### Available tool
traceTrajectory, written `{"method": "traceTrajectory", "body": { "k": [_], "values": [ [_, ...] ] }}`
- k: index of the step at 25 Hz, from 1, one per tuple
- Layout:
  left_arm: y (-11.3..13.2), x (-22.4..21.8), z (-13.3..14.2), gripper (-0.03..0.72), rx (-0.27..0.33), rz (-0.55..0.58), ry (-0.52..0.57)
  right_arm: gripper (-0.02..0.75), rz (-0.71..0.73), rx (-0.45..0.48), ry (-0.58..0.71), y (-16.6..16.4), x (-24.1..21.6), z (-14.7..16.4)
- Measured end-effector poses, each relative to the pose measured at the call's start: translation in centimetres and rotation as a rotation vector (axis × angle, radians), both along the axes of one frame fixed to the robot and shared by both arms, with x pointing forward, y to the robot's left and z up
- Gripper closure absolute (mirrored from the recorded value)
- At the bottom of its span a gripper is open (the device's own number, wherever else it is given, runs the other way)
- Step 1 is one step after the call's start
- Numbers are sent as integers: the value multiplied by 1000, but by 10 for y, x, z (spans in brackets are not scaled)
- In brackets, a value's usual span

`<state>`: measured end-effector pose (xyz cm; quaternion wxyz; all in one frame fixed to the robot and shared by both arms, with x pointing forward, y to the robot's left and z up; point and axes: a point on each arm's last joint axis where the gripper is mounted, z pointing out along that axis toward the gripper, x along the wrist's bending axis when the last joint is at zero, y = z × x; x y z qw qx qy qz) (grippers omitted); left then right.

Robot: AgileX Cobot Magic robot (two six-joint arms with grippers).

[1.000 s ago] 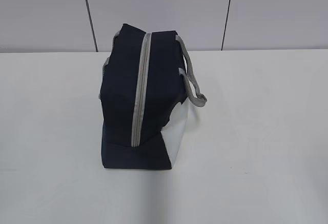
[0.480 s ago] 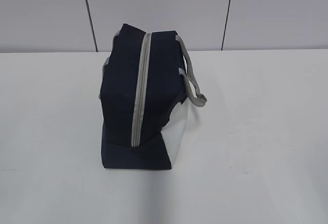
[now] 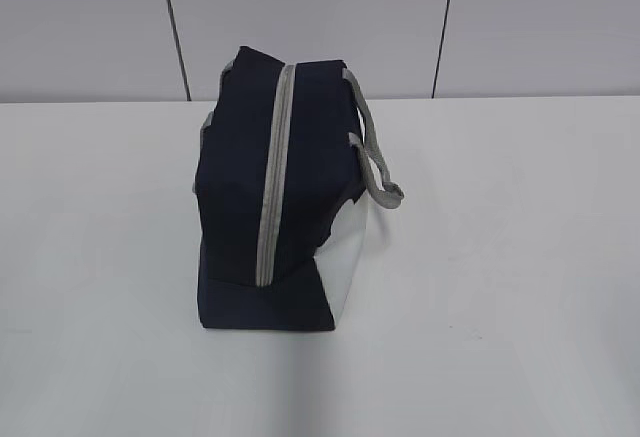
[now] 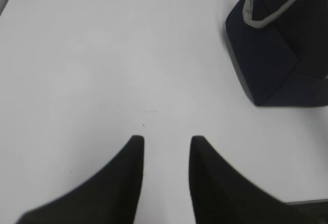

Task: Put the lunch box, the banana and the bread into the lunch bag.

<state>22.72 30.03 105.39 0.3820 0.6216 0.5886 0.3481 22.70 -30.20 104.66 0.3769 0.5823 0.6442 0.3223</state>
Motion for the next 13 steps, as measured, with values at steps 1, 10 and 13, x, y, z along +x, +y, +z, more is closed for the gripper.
{"method": "traceTrajectory", "body": {
  "k": [1, 10, 13],
  "values": [
    [0, 0, 0, 453, 0, 0, 0, 300, 0, 0, 0, 0, 0, 0],
    [0, 0, 0, 453, 0, 0, 0, 300, 0, 0, 0, 0, 0, 0],
    [0, 0, 0, 453, 0, 0, 0, 300, 0, 0, 0, 0, 0, 0]
  ]
}}
